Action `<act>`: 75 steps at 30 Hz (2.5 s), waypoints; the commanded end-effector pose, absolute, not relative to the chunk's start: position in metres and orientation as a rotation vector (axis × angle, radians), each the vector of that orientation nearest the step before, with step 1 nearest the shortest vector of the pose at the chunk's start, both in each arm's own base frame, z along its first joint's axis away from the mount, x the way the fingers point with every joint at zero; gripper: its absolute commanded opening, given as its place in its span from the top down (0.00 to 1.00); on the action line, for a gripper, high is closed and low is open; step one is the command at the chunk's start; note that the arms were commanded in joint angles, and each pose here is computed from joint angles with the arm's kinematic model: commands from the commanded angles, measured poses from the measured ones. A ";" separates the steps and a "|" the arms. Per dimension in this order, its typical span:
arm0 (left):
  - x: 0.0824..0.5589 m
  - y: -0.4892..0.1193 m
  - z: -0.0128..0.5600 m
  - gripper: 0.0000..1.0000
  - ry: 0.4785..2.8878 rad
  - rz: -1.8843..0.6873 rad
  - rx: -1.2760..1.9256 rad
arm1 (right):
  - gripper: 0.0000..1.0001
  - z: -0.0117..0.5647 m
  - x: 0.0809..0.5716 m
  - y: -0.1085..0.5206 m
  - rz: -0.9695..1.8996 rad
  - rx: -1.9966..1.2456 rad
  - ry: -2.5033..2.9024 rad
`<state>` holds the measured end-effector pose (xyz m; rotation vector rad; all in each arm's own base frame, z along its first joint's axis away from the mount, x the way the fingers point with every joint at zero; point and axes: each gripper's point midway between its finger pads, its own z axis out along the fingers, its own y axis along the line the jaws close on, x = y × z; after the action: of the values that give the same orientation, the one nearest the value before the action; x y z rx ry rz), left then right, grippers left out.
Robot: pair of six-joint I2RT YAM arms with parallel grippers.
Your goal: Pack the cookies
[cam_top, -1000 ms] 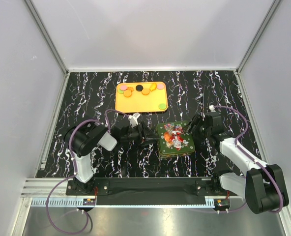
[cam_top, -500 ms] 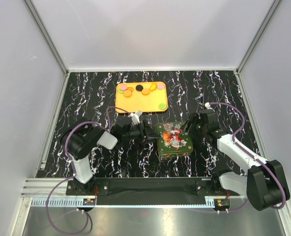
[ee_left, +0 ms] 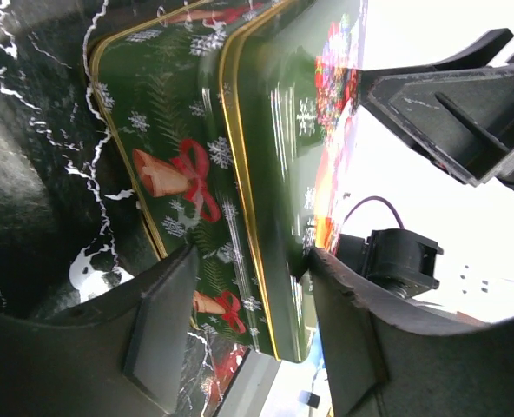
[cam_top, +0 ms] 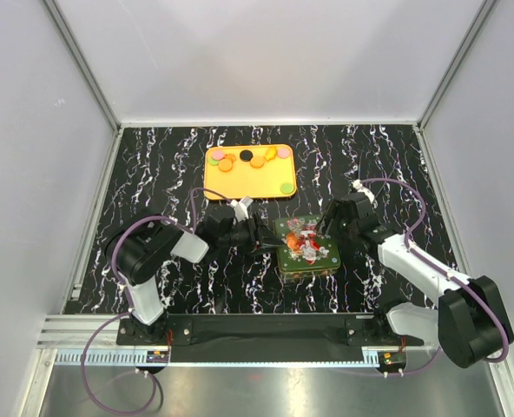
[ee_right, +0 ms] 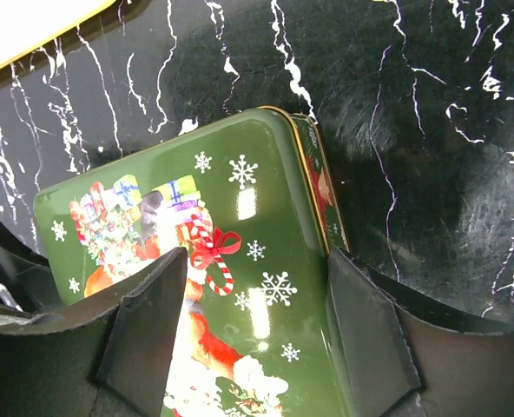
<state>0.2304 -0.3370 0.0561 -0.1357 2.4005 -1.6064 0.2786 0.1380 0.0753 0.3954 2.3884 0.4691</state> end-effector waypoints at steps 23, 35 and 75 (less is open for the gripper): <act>0.249 -0.340 0.062 0.51 2.490 -1.307 -0.008 | 0.17 0.062 0.262 0.163 0.448 0.350 2.435; 0.236 -0.336 0.096 0.07 2.411 -1.371 0.156 | 0.14 0.060 0.263 0.161 0.435 0.379 2.434; 0.179 -0.335 0.071 0.46 2.407 -1.679 -0.087 | 0.14 0.061 0.261 0.161 0.454 0.399 2.428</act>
<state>0.1719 -0.3271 0.0550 -0.1281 2.5061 -1.6277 0.2692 0.1615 0.0636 0.4019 2.4130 0.4583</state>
